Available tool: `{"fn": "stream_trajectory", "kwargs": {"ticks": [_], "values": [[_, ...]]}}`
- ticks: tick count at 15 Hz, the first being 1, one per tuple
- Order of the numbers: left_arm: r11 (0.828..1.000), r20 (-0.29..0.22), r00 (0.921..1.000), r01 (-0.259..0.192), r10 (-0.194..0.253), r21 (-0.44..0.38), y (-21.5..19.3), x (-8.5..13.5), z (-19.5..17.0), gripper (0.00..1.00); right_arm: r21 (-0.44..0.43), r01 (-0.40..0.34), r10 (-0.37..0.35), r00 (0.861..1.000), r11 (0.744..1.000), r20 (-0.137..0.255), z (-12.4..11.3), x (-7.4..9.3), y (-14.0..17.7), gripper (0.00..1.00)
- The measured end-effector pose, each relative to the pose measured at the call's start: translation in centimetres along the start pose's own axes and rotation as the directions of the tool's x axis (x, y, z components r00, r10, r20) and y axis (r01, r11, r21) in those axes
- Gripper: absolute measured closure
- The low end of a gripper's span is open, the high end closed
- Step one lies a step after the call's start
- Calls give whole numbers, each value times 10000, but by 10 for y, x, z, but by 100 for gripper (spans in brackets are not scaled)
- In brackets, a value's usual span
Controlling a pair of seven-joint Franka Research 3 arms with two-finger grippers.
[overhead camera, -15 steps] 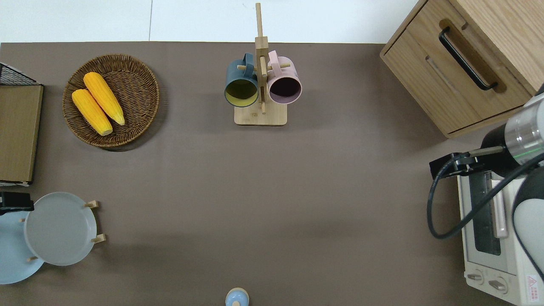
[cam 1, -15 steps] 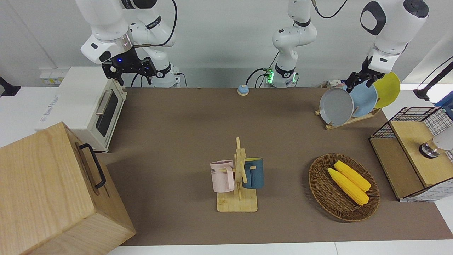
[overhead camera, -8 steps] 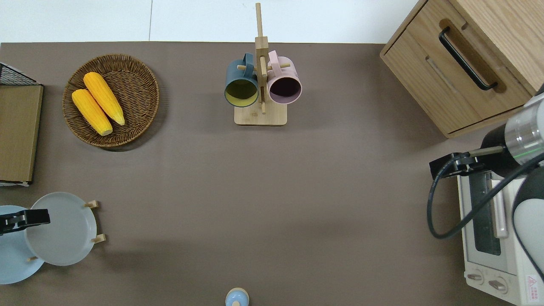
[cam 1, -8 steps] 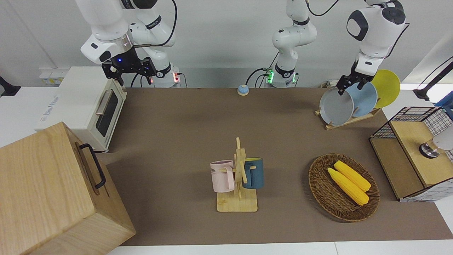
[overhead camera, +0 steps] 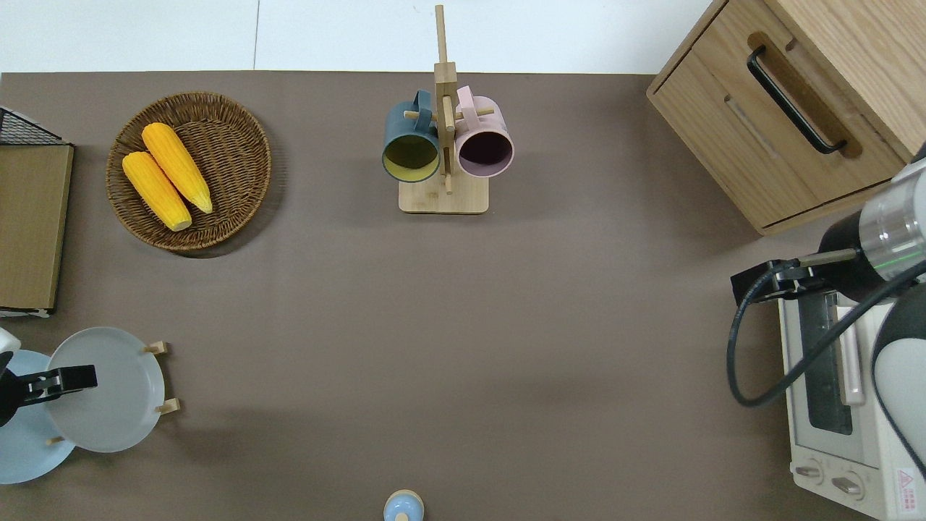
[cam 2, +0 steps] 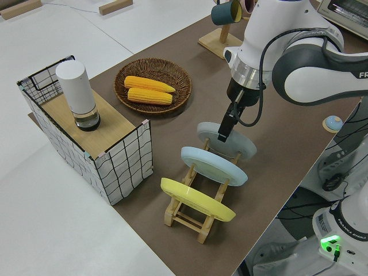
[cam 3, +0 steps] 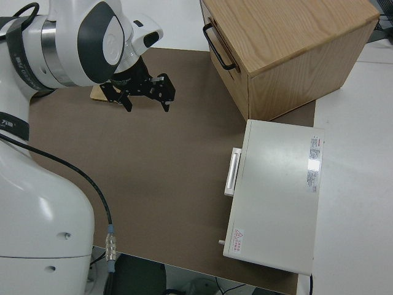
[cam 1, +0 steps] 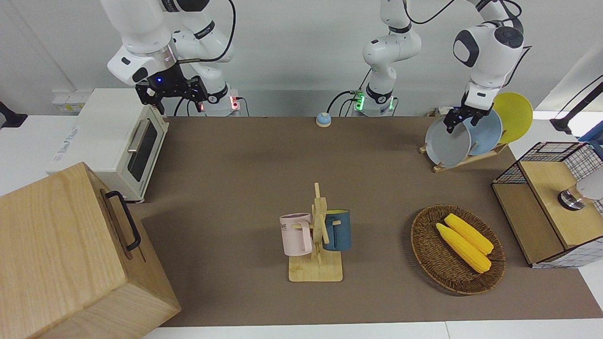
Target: Pick gray plate from low plate rack and place it on table with left arm
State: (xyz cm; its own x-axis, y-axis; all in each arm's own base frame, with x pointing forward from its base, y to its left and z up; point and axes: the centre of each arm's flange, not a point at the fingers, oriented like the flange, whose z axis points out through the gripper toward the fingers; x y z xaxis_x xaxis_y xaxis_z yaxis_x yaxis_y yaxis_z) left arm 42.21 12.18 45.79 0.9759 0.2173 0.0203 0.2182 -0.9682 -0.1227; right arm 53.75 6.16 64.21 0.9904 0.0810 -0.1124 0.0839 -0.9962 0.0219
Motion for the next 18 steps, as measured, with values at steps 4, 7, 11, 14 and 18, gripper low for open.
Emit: {"fn": "stream_trajectory", "kwargs": {"ticks": [4, 7, 11, 14, 18], "values": [[10000, 111, 9999, -50, 50, 19, 1, 1, 8, 2, 0, 0, 0, 10000, 10000, 0, 0, 0, 0, 1], [10000, 176, 9998, -91, 90, 28, 1, 3, 13, 17, 0, 0, 0, 10000, 10000, 0, 0, 0, 0, 1], [9994, 162, 9996, -235, 231, 243, 0, 4, 14, 65, 0, 0, 0, 10000, 10000, 0, 0, 0, 0, 1], [9988, 117, 9995, -308, 304, 371, -1, 5, 13, 73, 0, 0, 0, 10000, 10000, 0, 0, 0, 0, 1], [9988, 17, 9995, -308, 307, 388, -1, 7, 9, 81, 0, 0, 0, 10000, 10000, 0, 0, 0, 0, 1]]}}
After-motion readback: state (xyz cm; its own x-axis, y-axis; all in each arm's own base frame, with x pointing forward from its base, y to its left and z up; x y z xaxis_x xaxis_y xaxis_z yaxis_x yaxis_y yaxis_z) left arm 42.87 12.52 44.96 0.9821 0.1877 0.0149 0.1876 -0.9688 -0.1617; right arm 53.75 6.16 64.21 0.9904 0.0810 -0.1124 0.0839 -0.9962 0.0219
